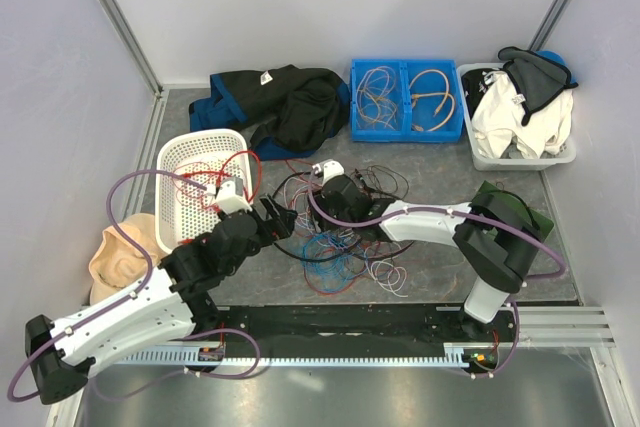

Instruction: Untangle the cables

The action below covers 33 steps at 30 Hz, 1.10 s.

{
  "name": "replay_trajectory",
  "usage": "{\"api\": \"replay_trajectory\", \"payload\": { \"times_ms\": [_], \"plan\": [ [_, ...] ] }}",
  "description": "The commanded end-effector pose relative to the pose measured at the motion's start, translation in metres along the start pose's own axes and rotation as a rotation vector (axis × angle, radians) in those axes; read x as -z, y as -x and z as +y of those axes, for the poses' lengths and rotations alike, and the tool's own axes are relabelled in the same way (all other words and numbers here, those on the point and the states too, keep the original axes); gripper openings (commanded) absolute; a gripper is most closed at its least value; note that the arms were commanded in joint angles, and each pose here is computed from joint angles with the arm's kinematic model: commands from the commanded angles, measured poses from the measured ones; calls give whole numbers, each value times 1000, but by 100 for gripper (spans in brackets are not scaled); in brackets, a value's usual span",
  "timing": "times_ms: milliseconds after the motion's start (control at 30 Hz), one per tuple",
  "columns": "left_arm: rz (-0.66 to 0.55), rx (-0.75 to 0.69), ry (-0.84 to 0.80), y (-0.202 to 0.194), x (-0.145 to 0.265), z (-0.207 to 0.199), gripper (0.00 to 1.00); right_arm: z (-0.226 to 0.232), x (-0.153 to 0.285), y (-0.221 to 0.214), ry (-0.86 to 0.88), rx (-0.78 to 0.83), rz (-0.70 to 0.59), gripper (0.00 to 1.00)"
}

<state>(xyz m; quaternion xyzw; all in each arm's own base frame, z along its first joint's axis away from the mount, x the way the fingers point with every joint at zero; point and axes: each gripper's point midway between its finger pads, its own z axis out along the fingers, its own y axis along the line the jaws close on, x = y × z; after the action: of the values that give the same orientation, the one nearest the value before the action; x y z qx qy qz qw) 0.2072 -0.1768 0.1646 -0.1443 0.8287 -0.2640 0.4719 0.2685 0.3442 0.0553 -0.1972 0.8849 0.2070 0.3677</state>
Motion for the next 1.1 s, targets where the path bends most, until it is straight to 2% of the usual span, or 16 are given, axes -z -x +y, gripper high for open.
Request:
{"api": "replay_trajectory", "payload": {
  "times_ms": [0,133,233,300,433,467,767,900,1067],
  "plan": [
    [-58,32,14,18,6,1,100,9,-6,60,-31,-66,-189,62],
    [-80,39,14,22,13,6,100,4,4,103,-82,-64,-318,62],
    [-90,47,15,22,14,11,100,-4,-14,118,-154,-17,-264,63],
    [-87,45,16,20,13,12,100,-15,-34,112,-179,-15,-213,63],
    [-74,34,15,17,13,13,100,-28,-60,118,-207,-42,-191,63],
    [-74,30,16,16,13,13,100,-41,-69,108,-232,-48,-149,63],
    [-79,13,32,16,11,18,100,-60,-96,90,-266,-38,-86,63],
    [-67,5,41,12,9,19,100,-65,-95,74,-277,-38,-52,63],
    [-56,13,42,8,8,20,100,-69,-88,30,-279,-60,33,59]
  ]
}}
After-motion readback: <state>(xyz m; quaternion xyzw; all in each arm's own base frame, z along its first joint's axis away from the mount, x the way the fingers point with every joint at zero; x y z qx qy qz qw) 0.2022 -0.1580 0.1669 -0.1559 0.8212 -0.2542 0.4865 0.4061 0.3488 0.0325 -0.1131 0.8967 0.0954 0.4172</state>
